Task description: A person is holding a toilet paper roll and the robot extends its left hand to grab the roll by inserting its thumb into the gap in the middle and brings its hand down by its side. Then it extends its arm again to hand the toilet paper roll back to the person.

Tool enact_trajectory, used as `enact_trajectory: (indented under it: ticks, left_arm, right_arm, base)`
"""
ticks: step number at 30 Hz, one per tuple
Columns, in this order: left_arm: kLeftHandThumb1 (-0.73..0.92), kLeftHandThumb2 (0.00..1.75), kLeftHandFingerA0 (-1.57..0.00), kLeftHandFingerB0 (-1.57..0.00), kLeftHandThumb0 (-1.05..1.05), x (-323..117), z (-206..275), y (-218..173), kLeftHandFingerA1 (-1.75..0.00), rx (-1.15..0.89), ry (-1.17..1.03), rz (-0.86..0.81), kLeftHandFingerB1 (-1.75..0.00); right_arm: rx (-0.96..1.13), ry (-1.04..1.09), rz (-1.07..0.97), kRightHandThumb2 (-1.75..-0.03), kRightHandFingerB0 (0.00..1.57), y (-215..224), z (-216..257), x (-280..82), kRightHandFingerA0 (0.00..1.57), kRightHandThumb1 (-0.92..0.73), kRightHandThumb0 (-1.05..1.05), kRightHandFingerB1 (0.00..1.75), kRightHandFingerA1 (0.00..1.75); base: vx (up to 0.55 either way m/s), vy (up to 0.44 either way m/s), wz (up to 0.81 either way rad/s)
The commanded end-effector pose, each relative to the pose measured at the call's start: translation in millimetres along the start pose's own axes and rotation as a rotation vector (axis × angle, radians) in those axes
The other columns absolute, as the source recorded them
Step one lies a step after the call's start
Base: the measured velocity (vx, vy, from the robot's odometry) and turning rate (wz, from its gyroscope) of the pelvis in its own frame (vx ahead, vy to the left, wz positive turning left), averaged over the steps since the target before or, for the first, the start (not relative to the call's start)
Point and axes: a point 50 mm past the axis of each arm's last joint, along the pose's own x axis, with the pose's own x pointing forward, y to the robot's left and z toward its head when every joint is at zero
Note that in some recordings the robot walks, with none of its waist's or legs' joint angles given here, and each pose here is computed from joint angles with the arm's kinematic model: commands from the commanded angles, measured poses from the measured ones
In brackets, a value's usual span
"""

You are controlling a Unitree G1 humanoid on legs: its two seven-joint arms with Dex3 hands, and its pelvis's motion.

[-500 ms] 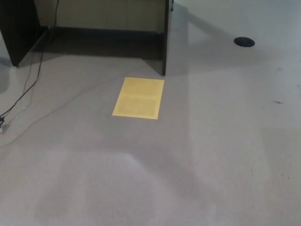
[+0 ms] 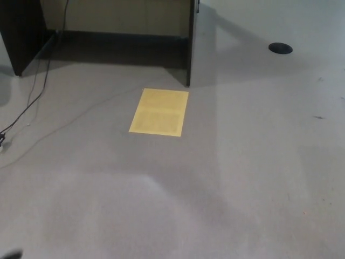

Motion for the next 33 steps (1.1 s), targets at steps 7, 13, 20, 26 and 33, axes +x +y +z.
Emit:
enact_trajectory:
  ticks: [7, 13, 20, 26, 33]
  left_arm:
    - [0.30, 0.85, -0.10, -0.09, -0.21, 27, 145, 3, -0.51, 0.017, -0.551, -0.055, -0.50]
    - [0.33, 0.86, -0.07, -0.06, -0.21, 30, 192, -4, -0.50, 0.052, -0.681, -0.089, -0.49]
    - [0.25, 0.83, -0.10, -0.10, -0.22, 36, 245, -18, -0.50, 0.066, -0.837, -0.130, -0.50]
    - [0.27, 0.84, -0.09, -0.09, -0.22, 36, 282, -45, -0.51, 0.071, -0.961, -0.181, -0.50]
    - [0.27, 0.84, -0.09, -0.09, -0.23, 32, 305, -64, -0.51, 0.074, -1.023, -0.210, -0.50]
  right_arm:
    - [-0.029, -0.001, -0.022, -0.59, 0.47, -11, -5, -2, 0.65, -0.66, -0.34, 0.39, 0.51]
    - [-0.026, -0.007, -0.033, -0.60, 0.48, -15, -4, -1, 0.67, -0.65, -0.35, 0.40, 0.54]
    - [-0.039, -0.011, -0.034, -0.60, 0.48, -17, -3, -1, 0.67, -0.65, -0.36, 0.40, 0.53]
    - [-0.043, -0.006, -0.038, -0.85, 0.43, -14, -5, -2, 0.67, -0.54, -0.43, 0.53, 0.68]
    - [-0.037, -0.013, -0.046, -0.60, 0.51, -21, -1, 0, 0.70, -0.66, -0.35, 0.41, 0.54]
  base:
    - [0.00, 0.000, 0.00]
    - [0.00, 0.000, 0.00]
    - [0.00, 0.000, 0.00]
    - [0.00, 0.000, 0.00]
    - [0.00, 0.000, 0.00]
